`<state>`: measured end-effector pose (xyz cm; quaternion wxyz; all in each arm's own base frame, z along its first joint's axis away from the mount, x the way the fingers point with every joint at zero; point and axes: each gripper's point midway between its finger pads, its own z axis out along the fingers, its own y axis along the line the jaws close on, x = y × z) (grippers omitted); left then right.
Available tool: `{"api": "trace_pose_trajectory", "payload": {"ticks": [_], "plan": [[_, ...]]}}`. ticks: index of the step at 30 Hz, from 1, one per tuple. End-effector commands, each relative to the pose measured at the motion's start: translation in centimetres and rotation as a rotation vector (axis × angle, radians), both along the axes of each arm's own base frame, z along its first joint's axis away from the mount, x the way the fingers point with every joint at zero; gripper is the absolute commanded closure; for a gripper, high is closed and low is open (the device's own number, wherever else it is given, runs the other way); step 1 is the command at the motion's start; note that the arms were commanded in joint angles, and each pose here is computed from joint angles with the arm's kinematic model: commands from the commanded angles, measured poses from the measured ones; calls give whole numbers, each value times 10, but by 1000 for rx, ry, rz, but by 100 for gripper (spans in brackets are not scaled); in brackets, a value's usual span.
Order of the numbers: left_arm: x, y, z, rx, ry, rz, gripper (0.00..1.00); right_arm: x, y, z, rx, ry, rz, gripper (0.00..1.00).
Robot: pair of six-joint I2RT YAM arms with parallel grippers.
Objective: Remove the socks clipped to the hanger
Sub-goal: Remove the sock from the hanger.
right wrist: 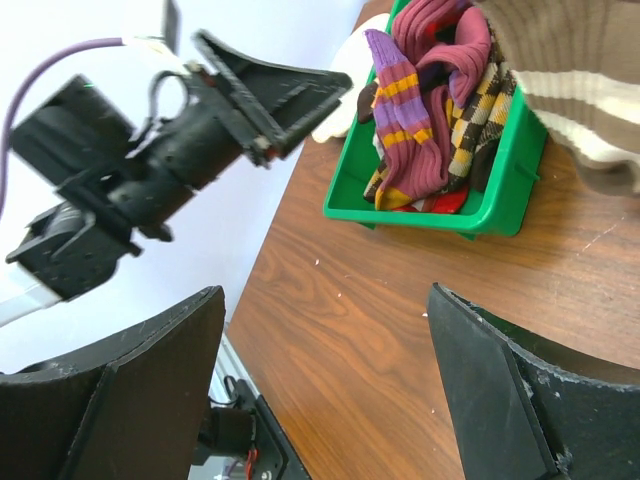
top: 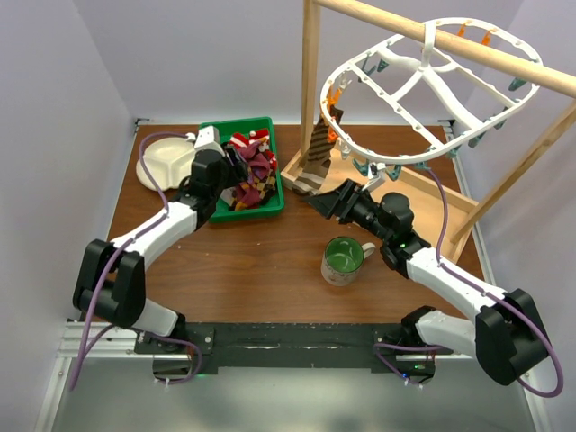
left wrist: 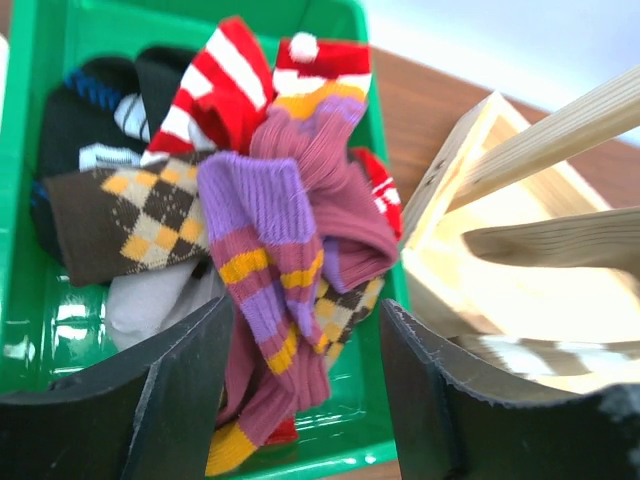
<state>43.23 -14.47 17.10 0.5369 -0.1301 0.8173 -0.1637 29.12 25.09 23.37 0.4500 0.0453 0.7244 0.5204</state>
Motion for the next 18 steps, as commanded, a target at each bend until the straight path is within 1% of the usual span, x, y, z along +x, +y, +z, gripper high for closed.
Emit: {"api": "trace_pose_trajectory", "payload": {"ticks": [1, 4, 8, 11, 12, 13, 14, 15, 16, 18], "plan": [[-3, 10, 50, 16, -127, 9, 35, 5, -7, 9, 8, -26, -57, 14], [-9, 2, 84, 7, -233, -60, 35, 6, -15, 4, 0, -17, -101, 14], [-24, -41, 133, -12, -414, -282, 35, 7, -25, -2, 5, -16, -154, 14], [-35, -80, 155, -25, -512, -451, 35, 6, -30, -4, 19, -20, -182, 14], [-37, -88, 160, -31, -527, -485, 35, 5, -32, -1, 26, -30, -189, 14], [-39, -104, 165, -46, -539, -555, 35, 4, -34, -4, 25, -29, -194, 14], [-39, -112, 170, -51, -556, -584, 35, 4, -36, -2, 30, -37, -205, 14], [-35, -120, 164, -47, -546, -609, 35, 3, -37, -4, 32, -37, -211, 14], [-37, -131, 178, -52, -579, -648, 35, 2, -39, 0, 37, -48, -215, 14], [-33, -143, 179, -49, -594, -681, 35, 1, -44, -1, 37, -57, -234, 14]]}}
